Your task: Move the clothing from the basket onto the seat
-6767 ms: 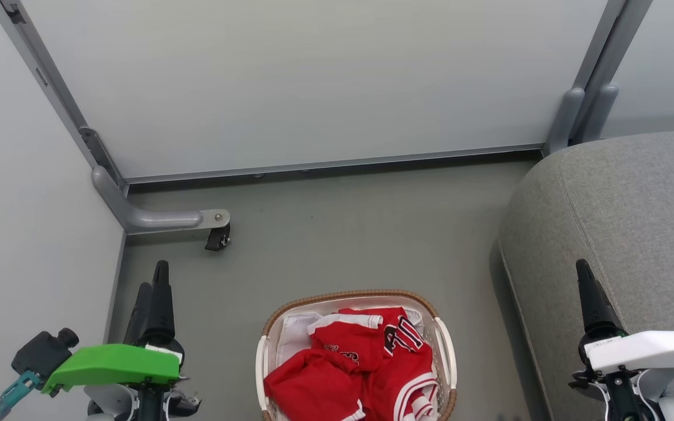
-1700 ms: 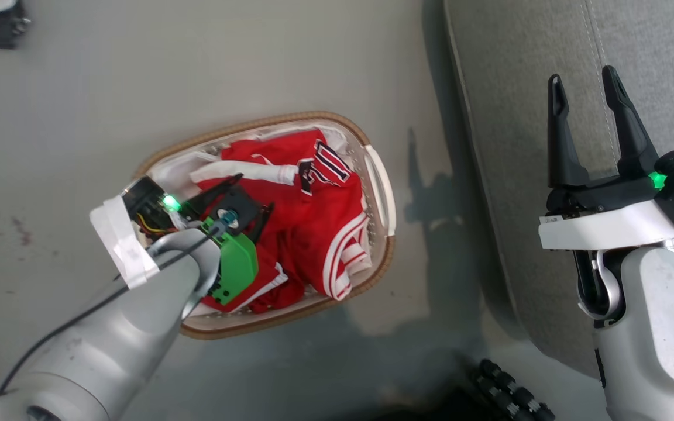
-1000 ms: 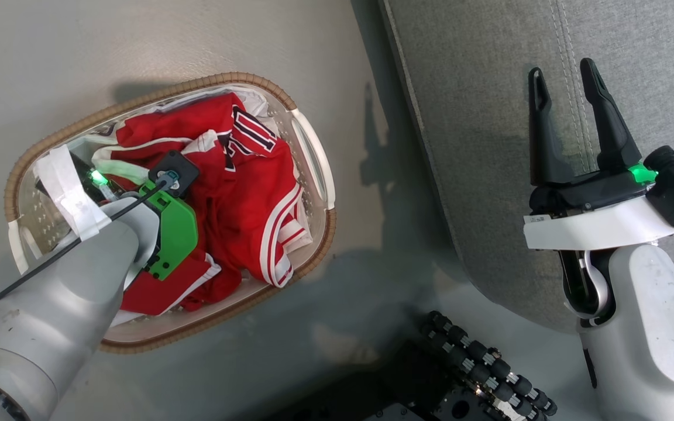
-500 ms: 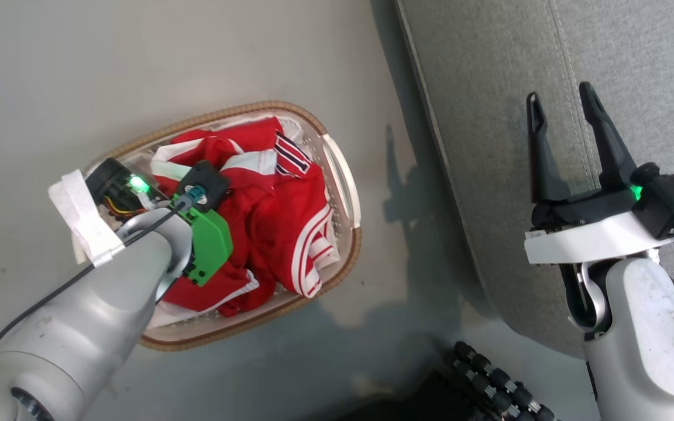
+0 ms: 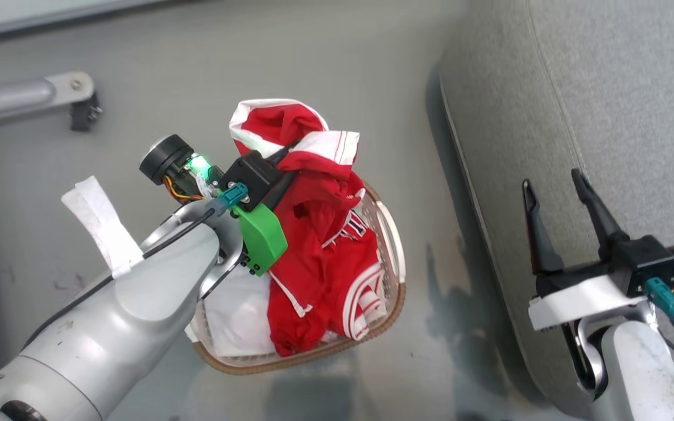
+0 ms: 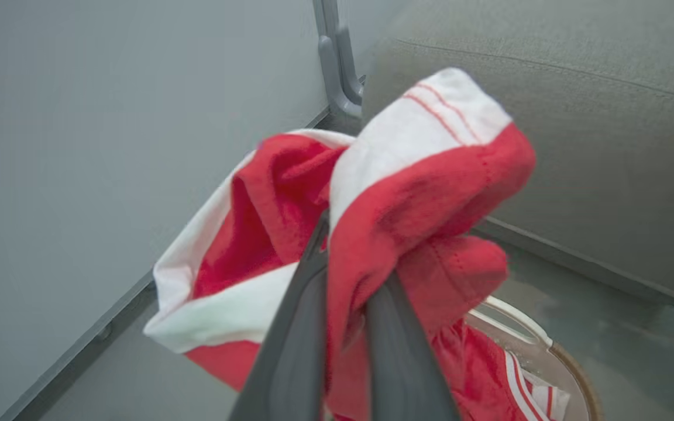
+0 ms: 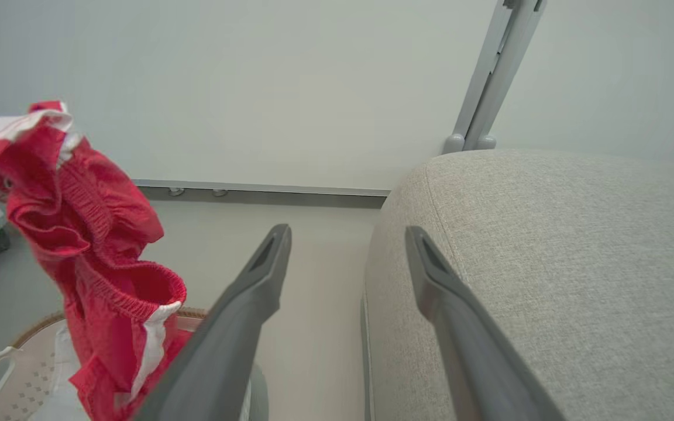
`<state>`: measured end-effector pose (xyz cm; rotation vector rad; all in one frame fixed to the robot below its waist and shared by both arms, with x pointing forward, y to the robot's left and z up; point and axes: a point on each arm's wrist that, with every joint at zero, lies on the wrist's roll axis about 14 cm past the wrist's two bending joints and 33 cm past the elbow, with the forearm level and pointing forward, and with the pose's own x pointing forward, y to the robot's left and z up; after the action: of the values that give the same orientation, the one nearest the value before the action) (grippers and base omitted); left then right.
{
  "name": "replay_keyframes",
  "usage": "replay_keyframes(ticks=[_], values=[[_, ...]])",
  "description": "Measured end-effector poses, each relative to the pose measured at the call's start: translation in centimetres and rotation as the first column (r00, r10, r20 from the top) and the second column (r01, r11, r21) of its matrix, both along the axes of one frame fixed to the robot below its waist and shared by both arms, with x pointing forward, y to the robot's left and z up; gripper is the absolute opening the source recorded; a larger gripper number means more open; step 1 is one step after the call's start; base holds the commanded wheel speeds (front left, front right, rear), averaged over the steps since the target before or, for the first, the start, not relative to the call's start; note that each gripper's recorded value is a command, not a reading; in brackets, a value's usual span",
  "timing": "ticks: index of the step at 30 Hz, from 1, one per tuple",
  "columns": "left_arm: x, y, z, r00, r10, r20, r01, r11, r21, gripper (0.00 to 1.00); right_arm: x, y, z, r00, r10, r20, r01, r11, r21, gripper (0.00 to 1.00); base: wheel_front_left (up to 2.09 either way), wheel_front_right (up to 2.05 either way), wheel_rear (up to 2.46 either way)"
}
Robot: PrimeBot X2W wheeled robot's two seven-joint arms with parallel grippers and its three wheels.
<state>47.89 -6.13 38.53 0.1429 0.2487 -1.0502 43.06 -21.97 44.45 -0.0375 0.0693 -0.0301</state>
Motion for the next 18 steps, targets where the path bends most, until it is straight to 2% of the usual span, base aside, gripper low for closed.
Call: replay_keyframes(ticks=[4,8,15,18], values=[[0.4,0.8,5.9,0.990,0.017,0.141,-0.012,0.999,-0.033,0.00,-1.0,1.5,1.6,0.999,0.036,0.036,-0.037,0.999,0.014,1.00,0.00,0.00,0.00],[0.1,1.7,11.5,0.960,0.030,0.280,-0.018,0.999,-0.046,0.00,-2.2,2.9,3.5,0.994,0.073,0.081,-0.076,0.997,0.029,1.00,0.00,0.00,0.00],[-1.0,2.6,22.3,0.856,0.059,0.513,-0.021,0.997,-0.080,0.00,-3.7,6.1,7.5,0.969,0.159,0.191,-0.169,0.985,0.037,1.00,0.00,0.00,0.00],[-1.6,3.0,26.8,0.793,0.068,0.605,-0.019,0.996,-0.087,0.00,-4.2,7.9,9.3,0.947,0.211,0.240,-0.224,0.974,0.027,1.00,0.00,0.00,0.00]])
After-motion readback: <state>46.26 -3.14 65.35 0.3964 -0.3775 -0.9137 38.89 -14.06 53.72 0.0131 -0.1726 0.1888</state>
